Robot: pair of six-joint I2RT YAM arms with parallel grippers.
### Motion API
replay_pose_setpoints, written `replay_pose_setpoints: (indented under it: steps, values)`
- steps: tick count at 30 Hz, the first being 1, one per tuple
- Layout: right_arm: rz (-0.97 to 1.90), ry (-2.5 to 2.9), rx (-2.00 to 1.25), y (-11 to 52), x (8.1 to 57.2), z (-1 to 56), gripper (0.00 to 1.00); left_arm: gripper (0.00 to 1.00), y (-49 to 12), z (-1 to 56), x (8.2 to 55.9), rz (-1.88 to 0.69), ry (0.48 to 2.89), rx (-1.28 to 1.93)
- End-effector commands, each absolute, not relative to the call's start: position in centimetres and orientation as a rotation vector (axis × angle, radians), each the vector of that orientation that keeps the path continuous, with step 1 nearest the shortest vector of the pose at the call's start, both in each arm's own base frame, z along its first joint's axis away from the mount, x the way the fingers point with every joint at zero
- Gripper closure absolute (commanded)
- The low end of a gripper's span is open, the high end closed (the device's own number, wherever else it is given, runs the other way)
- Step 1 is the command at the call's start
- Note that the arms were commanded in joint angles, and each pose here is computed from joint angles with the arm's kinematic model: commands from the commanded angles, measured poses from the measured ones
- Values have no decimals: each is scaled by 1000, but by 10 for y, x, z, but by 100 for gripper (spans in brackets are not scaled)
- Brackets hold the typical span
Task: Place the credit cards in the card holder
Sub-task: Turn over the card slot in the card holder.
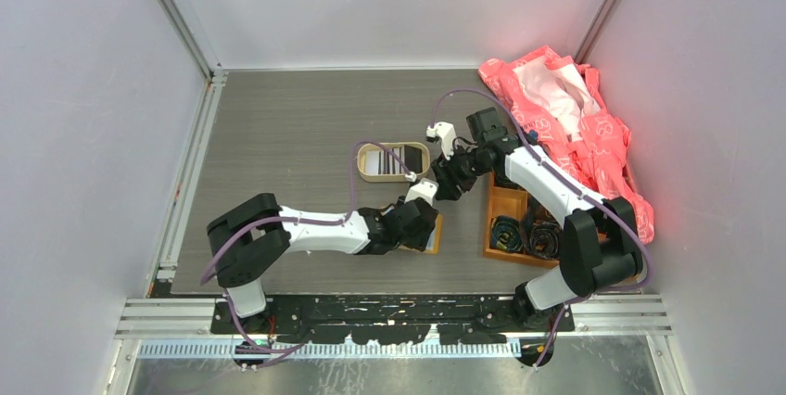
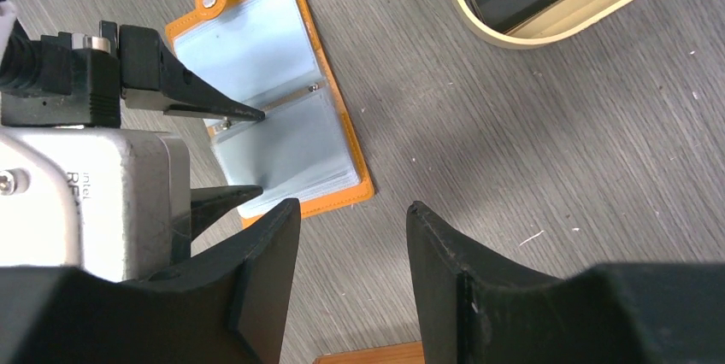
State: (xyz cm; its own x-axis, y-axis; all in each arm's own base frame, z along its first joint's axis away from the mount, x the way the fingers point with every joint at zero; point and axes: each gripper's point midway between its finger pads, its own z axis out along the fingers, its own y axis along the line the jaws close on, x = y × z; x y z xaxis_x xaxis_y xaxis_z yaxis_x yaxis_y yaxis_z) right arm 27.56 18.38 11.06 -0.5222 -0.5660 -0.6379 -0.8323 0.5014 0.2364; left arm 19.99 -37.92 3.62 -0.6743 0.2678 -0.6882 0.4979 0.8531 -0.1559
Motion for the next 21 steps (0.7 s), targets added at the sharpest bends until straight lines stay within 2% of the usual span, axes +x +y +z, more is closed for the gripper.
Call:
replay_pose_setpoints:
  steps: [1,7,14,18,21]
  values:
    - [753,2194,-1141,190,280,126,46,56,-374,32,200,-388,2355,547]
    - [774,2191,-1159,191,277,124,46,82,-367,27,201,-465,2380,516]
    - [857,2153,-1297,196,257,111,46,95,-363,31,205,-671,2375,455]
    - [829,1948,-1607,200,231,92,45,99,-366,34,207,-813,2368,411]
    - [750,1805,-1709,201,224,82,39,99,-367,36,207,-939,2365,373]
